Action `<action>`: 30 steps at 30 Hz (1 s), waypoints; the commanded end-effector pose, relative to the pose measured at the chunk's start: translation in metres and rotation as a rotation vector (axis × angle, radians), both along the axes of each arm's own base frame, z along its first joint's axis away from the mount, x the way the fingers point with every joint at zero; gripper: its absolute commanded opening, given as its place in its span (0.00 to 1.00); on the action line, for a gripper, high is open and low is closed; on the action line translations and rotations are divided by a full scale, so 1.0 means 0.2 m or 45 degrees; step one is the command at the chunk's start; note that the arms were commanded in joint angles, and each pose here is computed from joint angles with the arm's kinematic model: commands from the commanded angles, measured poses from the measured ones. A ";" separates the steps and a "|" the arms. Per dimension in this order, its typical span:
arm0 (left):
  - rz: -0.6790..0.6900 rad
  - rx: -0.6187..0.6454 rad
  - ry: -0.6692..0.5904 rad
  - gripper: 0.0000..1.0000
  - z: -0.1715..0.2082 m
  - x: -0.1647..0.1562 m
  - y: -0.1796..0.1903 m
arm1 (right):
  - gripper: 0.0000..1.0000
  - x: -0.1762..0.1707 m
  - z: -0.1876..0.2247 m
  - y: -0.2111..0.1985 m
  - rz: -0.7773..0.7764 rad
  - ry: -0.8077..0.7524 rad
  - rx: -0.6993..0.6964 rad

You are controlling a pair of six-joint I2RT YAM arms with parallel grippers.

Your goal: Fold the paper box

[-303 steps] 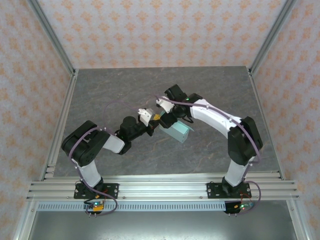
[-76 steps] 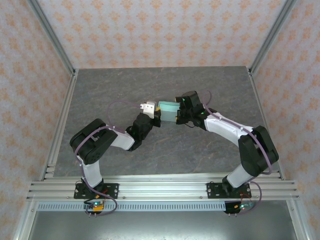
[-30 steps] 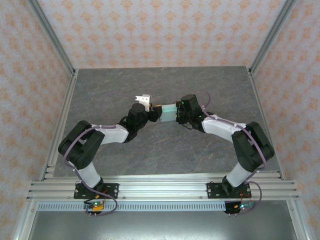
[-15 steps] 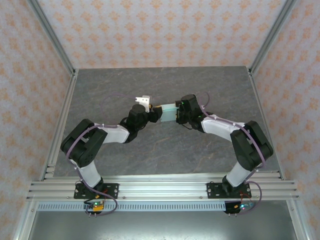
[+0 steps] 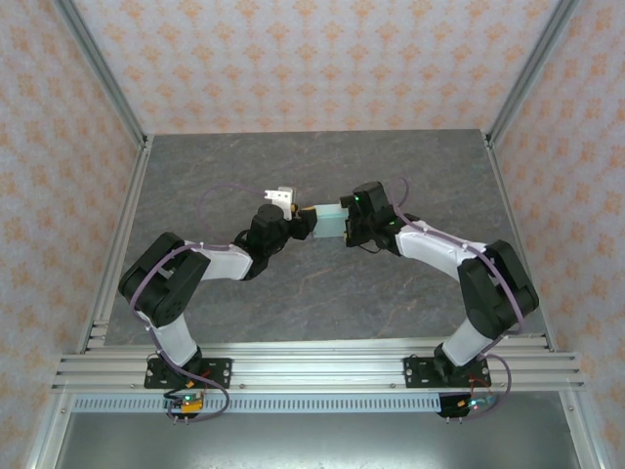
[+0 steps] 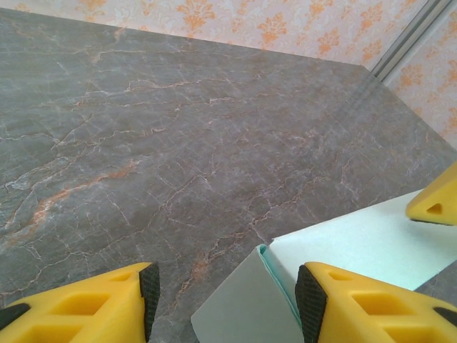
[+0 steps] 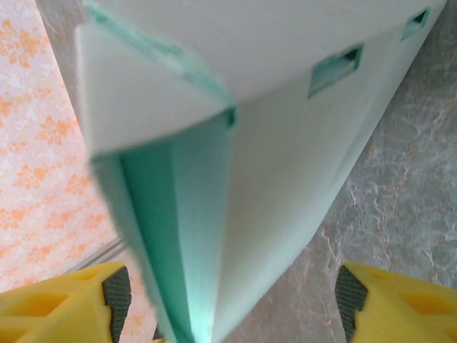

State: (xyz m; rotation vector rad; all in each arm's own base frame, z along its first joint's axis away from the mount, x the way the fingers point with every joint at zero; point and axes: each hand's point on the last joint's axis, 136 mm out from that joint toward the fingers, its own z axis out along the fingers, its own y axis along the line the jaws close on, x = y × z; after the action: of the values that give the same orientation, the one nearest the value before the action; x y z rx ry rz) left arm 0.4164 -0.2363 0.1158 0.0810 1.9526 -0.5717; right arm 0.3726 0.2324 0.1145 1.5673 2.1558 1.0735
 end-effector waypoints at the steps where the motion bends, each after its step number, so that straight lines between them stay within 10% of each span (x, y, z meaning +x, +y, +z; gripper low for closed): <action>1: 0.007 0.146 0.156 0.55 -0.25 -0.07 0.06 | 0.81 -0.02 0.14 -0.02 0.006 -0.031 -0.007; 13: 0.018 0.097 0.166 0.55 -0.21 -0.04 0.05 | 0.70 -0.15 -0.32 -0.09 -0.003 0.222 -0.091; 24: -0.005 -0.087 0.021 0.56 0.35 0.03 0.04 | 0.70 -0.14 -0.32 -0.08 0.033 0.240 -0.133; 30: -0.019 -0.071 0.062 0.57 0.23 0.08 0.00 | 0.70 -0.14 -0.34 -0.05 0.044 0.259 -0.104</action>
State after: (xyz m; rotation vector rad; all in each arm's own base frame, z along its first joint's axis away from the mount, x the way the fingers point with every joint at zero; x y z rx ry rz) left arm 0.4321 -0.2327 0.1898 0.0441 1.9094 -0.6399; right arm 0.3767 0.2329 0.0983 1.5691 2.1717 1.0819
